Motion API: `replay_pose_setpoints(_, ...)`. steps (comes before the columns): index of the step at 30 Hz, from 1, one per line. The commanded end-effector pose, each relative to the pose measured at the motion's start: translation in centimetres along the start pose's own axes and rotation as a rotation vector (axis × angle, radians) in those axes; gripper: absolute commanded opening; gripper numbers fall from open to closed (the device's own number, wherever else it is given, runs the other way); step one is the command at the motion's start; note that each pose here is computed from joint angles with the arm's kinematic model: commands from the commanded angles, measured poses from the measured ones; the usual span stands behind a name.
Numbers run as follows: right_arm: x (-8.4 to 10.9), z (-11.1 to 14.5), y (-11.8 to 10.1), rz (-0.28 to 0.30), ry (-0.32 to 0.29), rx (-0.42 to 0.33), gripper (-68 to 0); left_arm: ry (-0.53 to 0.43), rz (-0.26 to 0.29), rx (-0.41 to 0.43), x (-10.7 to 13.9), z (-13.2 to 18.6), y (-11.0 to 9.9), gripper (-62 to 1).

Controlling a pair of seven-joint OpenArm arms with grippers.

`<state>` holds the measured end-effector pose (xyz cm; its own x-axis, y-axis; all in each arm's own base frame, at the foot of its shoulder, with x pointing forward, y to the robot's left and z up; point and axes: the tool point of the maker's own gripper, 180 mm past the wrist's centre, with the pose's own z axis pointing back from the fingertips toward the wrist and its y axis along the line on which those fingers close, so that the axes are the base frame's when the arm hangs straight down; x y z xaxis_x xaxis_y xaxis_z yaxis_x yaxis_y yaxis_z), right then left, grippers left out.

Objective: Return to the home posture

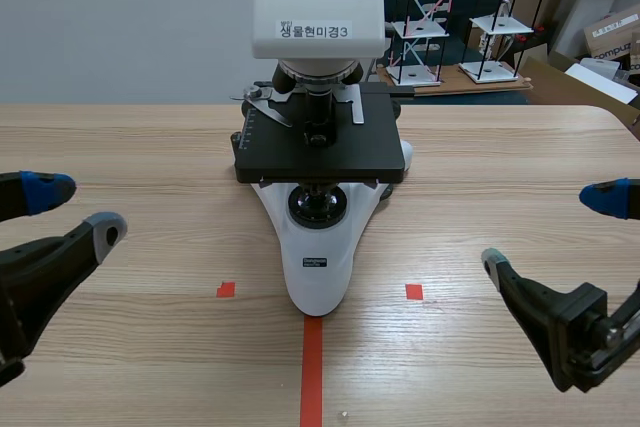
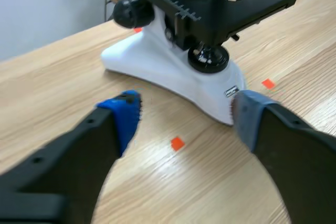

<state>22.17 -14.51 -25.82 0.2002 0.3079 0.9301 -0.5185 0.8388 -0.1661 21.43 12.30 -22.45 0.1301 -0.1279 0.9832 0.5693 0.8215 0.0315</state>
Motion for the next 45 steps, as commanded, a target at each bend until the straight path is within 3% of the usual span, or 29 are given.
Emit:
replay_pose_setpoints(1,1.2,-0.2,-0.4,0.012,-0.038,-0.003,0.4,-0.028,0.015,0.017,0.7,0.3,-0.1,-17.1)
replay_pose_setpoints(5,1.2,-0.2,-0.4,0.012,-0.038,-0.003,0.4,0.006,0.024,0.056,0.2,1.7,0.0,-11.3)
replay_pose_setpoints(10,1.2,-0.2,-0.4,0.012,-0.038,-0.003,0.4,0.051,-0.031,0.053,-0.1,2.6,-1.0,-2.9)
replay_pose_setpoints(15,1.2,-0.2,-0.4,0.012,-0.038,-0.003,0.4,0.056,-0.046,0.048,0.2,2.9,-1.6,1.1)
replay_pose_setpoints(45,1.2,-0.2,-0.4,0.012,-0.038,-0.003,0.4,0.043,-0.046,0.047,0.4,2.9,-1.6,1.1)
